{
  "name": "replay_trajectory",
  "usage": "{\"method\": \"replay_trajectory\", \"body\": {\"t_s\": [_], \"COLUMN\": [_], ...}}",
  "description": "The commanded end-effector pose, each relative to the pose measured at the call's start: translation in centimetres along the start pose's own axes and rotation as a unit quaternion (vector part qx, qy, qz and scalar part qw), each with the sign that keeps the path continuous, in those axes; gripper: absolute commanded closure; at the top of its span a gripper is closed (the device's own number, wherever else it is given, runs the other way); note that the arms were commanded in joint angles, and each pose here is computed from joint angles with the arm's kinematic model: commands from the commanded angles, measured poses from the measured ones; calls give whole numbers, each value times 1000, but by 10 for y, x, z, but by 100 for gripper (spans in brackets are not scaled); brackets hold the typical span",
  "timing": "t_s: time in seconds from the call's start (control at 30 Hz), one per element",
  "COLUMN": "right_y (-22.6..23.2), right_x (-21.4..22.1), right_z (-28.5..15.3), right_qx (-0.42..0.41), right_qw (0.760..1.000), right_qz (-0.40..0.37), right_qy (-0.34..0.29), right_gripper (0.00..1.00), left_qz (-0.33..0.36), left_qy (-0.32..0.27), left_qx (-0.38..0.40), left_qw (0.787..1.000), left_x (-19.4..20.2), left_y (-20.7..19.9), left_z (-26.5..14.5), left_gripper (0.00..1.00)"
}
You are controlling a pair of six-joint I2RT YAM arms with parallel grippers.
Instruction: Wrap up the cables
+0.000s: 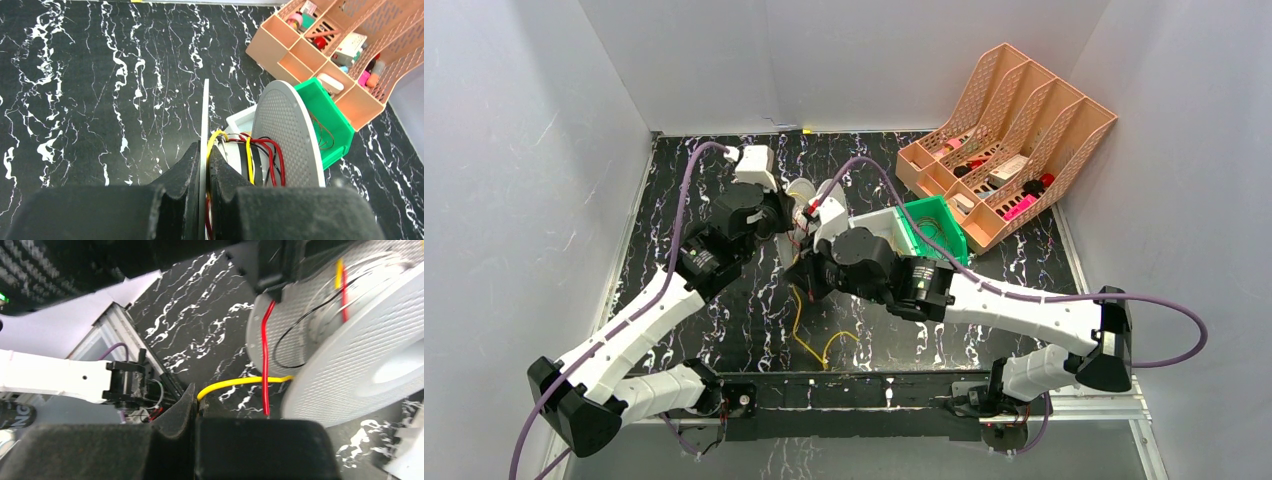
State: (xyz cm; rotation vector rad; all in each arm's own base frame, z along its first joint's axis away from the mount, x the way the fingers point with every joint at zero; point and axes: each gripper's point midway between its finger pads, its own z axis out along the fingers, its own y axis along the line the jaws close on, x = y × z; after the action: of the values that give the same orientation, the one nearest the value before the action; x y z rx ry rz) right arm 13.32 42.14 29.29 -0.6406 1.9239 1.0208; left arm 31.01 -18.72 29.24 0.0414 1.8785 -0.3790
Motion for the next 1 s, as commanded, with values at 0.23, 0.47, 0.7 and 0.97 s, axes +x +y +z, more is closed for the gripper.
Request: {"method": "replay_trajectory", "body": {"t_s": [0.23,0.47,0.7,0.97], "right_y": [-26,-53,-85,-130], "right_x": [-62,-70,-64,-47], "right_z": [-20,-22,-29,-39], "right_qx": [-35,-66,-103,-56], "right_qw": [998,996,988,985], "right_qz": [-44,-39,-31,-63], "right_qy": [2,47,109,152], "right_gripper": [100,100,100,100], "left_qz": [61,110,169,224], "left_qy": [43,78,120,160], "left_qx": [64,84,126,189], "left_qw": [995,987,970,942], "left_x": [35,59,80,98], "left_y": [-21,-28,-34,-40], "left_z": [-7,-13,-26,-45], "left_gripper": [100,100,100,100]}}
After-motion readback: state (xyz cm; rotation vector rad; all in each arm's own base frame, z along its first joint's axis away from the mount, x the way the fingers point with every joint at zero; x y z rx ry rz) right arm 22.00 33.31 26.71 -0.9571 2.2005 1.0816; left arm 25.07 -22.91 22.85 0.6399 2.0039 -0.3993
